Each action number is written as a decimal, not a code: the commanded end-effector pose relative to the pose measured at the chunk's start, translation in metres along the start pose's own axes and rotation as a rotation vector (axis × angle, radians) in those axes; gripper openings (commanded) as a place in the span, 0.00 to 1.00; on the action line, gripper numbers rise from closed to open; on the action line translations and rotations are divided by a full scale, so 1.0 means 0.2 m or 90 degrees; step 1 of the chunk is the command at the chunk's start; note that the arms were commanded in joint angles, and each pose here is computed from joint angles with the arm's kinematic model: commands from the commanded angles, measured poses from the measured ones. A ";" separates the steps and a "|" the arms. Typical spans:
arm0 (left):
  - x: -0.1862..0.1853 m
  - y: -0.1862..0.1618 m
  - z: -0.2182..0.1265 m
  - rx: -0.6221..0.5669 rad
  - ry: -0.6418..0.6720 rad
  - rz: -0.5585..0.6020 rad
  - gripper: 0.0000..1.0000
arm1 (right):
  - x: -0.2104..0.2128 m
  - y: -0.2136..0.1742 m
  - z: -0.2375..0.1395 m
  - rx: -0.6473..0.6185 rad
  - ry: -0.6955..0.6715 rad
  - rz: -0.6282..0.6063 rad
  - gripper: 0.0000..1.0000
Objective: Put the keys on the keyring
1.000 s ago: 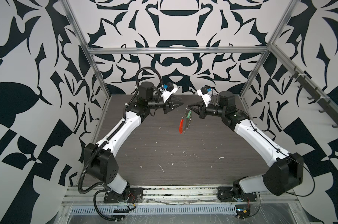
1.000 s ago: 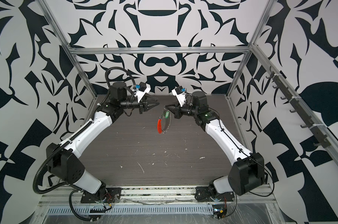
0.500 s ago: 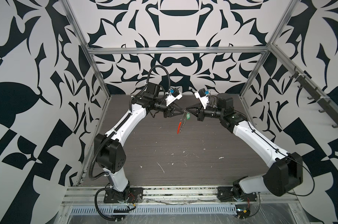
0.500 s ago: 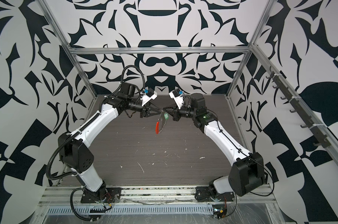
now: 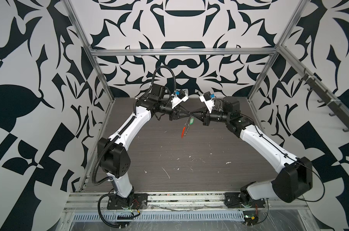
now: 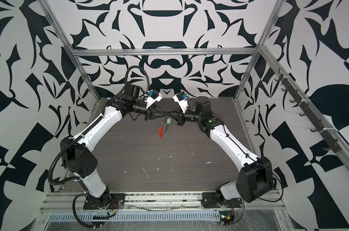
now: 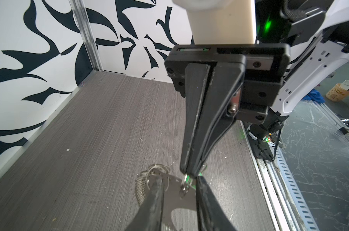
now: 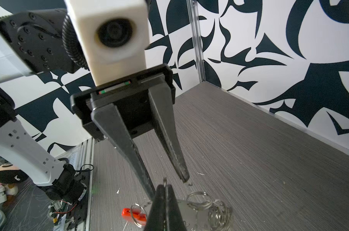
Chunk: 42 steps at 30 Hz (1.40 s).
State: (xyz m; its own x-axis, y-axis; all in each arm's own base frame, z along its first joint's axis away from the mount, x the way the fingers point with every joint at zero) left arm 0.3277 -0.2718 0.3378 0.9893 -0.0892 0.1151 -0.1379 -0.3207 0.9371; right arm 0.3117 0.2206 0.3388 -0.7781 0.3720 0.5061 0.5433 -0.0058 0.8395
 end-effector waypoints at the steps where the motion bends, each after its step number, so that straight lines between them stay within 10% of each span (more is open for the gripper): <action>1: -0.01 0.02 0.00 -0.013 -0.022 0.000 0.24 | 0.12 0.11 -0.03 -0.040 0.042 -0.052 0.00; 9: -0.04 0.02 0.02 -0.029 -0.047 -0.012 0.00 | 0.12 0.13 -0.03 -0.056 0.042 -0.050 0.00; 18: -0.02 0.03 0.02 -0.041 -0.037 -0.051 0.00 | 0.11 0.17 -0.06 -0.087 -0.008 -0.043 0.00; 27: 0.05 0.10 -0.01 -0.172 0.082 -0.095 0.00 | 0.08 0.12 -0.15 -0.132 -0.112 -0.085 0.28; 42: 0.02 0.18 -0.07 -0.240 0.089 -0.111 0.00 | 0.00 0.12 -0.10 -0.106 -0.145 -0.101 0.32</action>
State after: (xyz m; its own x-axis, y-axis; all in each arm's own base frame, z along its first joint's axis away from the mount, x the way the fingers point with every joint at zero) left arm 0.3380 -0.2759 0.3465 0.9891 0.0918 -0.1147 0.1165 -0.0144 0.9931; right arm 0.3175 0.2014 0.3462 -0.7294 0.5720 0.3751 0.4093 -0.0744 0.9093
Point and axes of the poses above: each gripper's point midway between its finger pads, its own z axis out along the fingers, its own x axis along the line the jaws close on, y = z × x, the point moved 6 cm from there along -z, back along the fingers, and after that the axes turned 14 degrees about z, right-handed, at the moved point
